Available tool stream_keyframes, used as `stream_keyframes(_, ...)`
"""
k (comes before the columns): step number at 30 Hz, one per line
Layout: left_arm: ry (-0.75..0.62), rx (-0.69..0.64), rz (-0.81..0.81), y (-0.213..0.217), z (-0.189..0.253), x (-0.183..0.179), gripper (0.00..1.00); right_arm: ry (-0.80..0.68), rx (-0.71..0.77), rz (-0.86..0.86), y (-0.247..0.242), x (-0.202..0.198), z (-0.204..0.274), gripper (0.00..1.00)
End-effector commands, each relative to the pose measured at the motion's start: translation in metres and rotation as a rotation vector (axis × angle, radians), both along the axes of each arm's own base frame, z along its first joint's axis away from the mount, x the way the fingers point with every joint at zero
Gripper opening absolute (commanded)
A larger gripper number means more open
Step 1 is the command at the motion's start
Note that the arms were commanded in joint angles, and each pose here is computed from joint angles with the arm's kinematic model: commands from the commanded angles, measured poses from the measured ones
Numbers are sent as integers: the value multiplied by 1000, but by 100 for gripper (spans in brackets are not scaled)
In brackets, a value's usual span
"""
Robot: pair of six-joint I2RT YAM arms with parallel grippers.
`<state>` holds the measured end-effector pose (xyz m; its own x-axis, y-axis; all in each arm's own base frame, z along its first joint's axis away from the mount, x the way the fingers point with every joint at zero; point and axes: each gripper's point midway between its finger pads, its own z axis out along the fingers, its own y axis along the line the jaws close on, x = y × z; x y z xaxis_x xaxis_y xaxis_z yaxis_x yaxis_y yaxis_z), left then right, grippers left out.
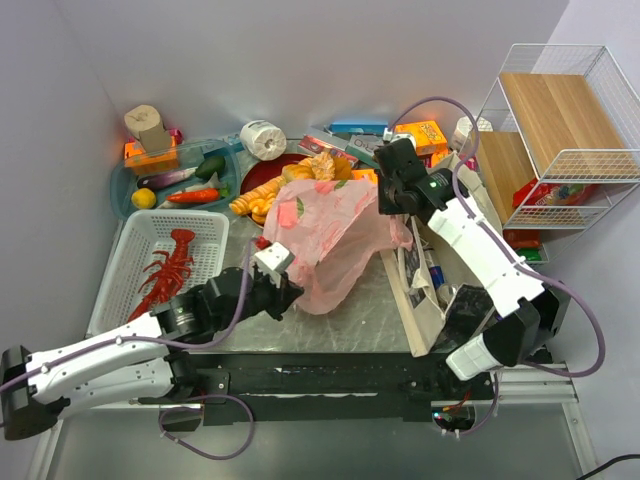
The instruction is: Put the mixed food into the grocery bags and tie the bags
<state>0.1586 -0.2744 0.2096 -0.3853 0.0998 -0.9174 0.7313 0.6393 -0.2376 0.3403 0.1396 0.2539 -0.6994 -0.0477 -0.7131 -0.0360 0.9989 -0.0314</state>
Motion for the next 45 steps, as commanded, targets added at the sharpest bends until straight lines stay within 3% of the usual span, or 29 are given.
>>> stream_keyframes(1, 107, 40, 207, 40, -19, 4, 2, -48, -30, -13, -8, 10, 19, 0)
stream_keyframes(4, 133, 9, 351, 69, -10, 8, 1, -52, -53, -31, -14, 10, 21, 0)
stream_keyframes(8, 89, -130, 545, 110, 24, 18, 1, -34, -82, -35, -21, 8, 20, 0)
stream_keyframes(13, -31, -287, 539, 128, 86, 18, 1, 39, 6, 93, 2, -18, 23, 0)
stream_keyframes(15, -84, -279, 518, 128, 107, 19, 1, 70, 63, 173, 19, -35, 23, 0)
stream_keyframes(21, -168, -138, 447, 99, 109, 33, 1, 88, 233, 324, 53, -92, 34, 0)
stream_keyframes(27, -161, -111, 397, 88, 92, 48, 2, 88, 295, 280, 40, -119, 30, 0)
stream_keyframes(29, -121, -106, 347, 85, 85, 51, 19, 77, 310, 277, 39, -120, 30, 0)
stream_keyframes(30, -116, -112, 325, 83, 86, 51, 34, 70, 309, 270, 39, -118, 31, 0)
stream_keyframes(31, -115, -108, 295, 79, 86, 52, 76, 64, 305, 254, 38, -115, 30, 0)
stream_keyframes(32, -121, -139, 213, 68, 94, 46, 90, 58, 299, 240, 38, -112, 29, 0)
stream_keyframes(33, -136, -156, 181, 63, 106, 45, 98, 48, 294, 222, 37, -107, 29, 0)
stream_keyframes(36, -194, -206, 79, 48, 145, 39, 96, 21, 277, 179, 35, -94, 25, 0)
stream_keyframes(39, -229, -214, 95, 47, 170, 51, 96, -8, 259, 153, 32, -87, 22, 0)
stream_keyframes(41, -221, -198, 172, 58, 174, 74, 96, -29, 265, 156, 34, -82, 21, 0)
stream_keyframes(45, -99, -176, 357, 90, 162, 153, 96, -76, 297, 174, 39, -79, 23, 0)
